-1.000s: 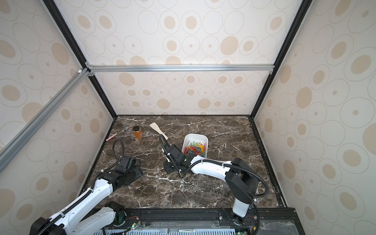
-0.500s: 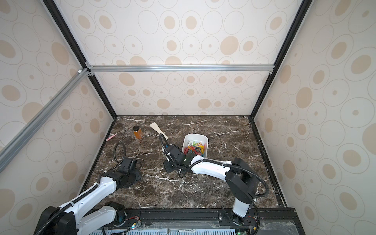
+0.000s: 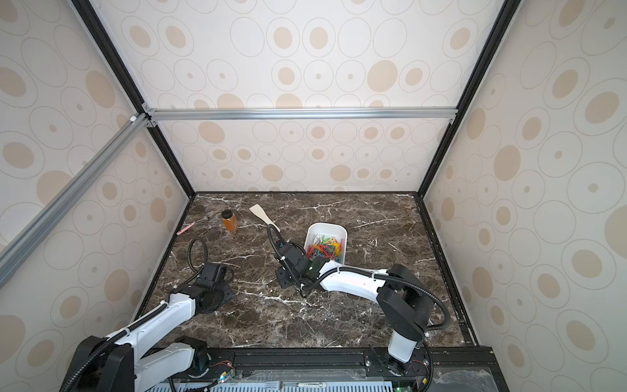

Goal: Put the clothespins into the storage box
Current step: Pick up the clothespin from the center of the board, then place the clothespin in the storage box.

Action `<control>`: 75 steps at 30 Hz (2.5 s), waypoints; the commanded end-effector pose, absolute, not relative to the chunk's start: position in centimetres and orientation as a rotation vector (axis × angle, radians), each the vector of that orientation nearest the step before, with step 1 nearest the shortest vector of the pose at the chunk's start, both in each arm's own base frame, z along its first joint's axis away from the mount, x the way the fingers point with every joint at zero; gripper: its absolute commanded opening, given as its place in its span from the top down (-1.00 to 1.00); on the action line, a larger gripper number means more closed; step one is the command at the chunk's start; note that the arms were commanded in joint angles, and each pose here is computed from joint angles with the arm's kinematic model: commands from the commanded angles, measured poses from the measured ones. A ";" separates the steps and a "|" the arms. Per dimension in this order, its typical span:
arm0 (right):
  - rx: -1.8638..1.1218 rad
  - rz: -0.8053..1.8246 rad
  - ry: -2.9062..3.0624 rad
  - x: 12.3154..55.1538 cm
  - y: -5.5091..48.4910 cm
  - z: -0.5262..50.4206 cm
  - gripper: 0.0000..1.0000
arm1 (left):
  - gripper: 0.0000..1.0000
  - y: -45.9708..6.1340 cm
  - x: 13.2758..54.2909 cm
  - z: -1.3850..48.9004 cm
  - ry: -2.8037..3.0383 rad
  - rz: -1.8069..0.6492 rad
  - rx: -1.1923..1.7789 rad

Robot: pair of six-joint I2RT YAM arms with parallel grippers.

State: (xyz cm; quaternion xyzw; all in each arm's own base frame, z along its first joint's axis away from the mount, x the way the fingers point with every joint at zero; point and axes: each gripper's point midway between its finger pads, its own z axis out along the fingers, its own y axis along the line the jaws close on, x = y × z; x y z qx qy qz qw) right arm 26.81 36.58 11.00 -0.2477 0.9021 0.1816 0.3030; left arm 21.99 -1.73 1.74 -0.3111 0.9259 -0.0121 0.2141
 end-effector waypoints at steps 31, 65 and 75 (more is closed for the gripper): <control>-0.564 0.386 2.336 27.9 34.7 12.7 0.47 | 1.00 -1.8 23.9 3.1 2.574 -0.055 -0.758; 0.041 0.190 2.358 33.3 15.8 15.2 0.47 | 1.00 -36.0 33.2 14.2 2.497 -0.645 0.248; 0.030 0.204 2.406 32.5 15.9 14.1 0.47 | 0.28 -36.8 34.3 14.8 2.464 -0.549 0.409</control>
